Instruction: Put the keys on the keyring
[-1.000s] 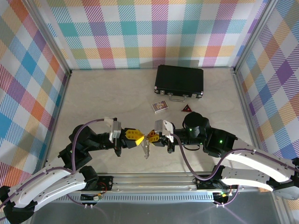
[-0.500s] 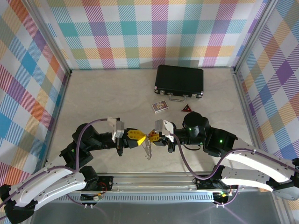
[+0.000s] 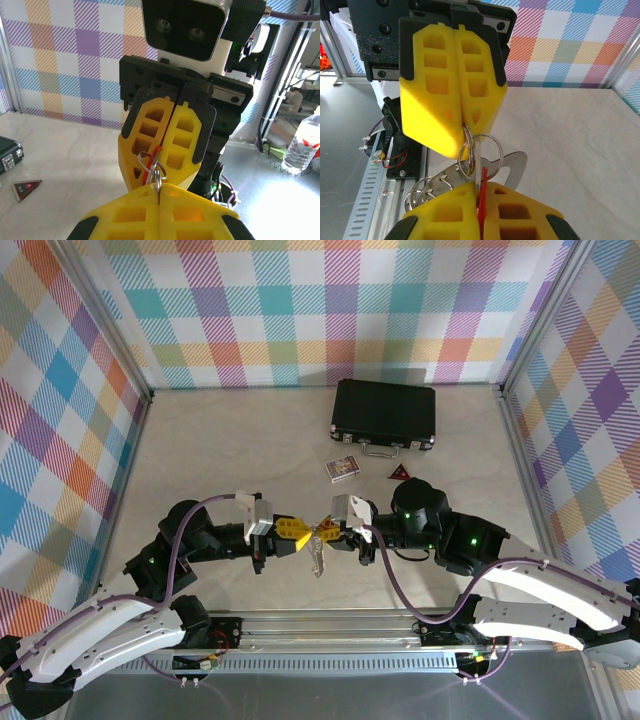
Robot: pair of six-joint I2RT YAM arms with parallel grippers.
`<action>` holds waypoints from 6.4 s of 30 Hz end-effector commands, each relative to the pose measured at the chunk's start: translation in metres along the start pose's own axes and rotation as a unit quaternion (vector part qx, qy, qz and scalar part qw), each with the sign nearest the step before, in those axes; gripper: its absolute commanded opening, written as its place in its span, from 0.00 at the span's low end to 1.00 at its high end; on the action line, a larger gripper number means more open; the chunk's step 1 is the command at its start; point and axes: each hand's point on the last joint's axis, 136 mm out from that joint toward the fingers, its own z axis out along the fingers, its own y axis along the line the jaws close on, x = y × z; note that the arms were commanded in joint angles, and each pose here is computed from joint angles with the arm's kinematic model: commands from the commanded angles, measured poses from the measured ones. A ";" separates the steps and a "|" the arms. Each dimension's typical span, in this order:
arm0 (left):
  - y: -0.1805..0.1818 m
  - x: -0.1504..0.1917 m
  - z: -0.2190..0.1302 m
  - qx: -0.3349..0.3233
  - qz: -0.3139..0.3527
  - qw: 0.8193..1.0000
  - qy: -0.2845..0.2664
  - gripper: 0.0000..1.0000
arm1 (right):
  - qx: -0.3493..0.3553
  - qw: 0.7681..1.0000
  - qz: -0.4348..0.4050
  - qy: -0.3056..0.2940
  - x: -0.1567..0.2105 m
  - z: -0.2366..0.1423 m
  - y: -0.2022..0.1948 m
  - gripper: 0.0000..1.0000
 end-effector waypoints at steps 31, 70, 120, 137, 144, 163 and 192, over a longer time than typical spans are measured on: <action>0.045 0.043 -0.001 -0.122 -0.012 0.991 0.054 0.27 | 0.177 0.981 -0.022 0.075 0.010 -0.013 -0.063 0.00; 0.105 0.113 -0.036 -0.314 -0.090 0.942 0.073 0.87 | 0.204 0.947 0.134 0.210 0.106 0.088 -0.180 0.00; 0.098 0.100 -0.030 -0.288 -0.067 0.954 0.051 0.93 | 0.203 0.900 0.260 0.284 0.197 0.092 -0.158 0.00; 0.096 0.097 -0.034 -0.288 -0.061 0.955 0.044 0.94 | 0.164 0.885 0.289 0.326 0.240 0.074 -0.118 0.00; 0.098 0.097 -0.035 -0.293 -0.062 0.953 0.047 1.00 | 0.130 0.882 0.317 0.323 0.253 0.075 -0.096 0.00; 0.101 0.095 -0.034 -0.301 -0.064 0.949 0.060 1.00 | 0.094 0.857 0.381 0.334 0.285 0.066 -0.058 0.00; 0.119 0.101 -0.047 -0.364 -0.075 0.927 0.050 1.00 | 0.132 0.855 0.386 0.321 0.276 0.034 -0.051 0.30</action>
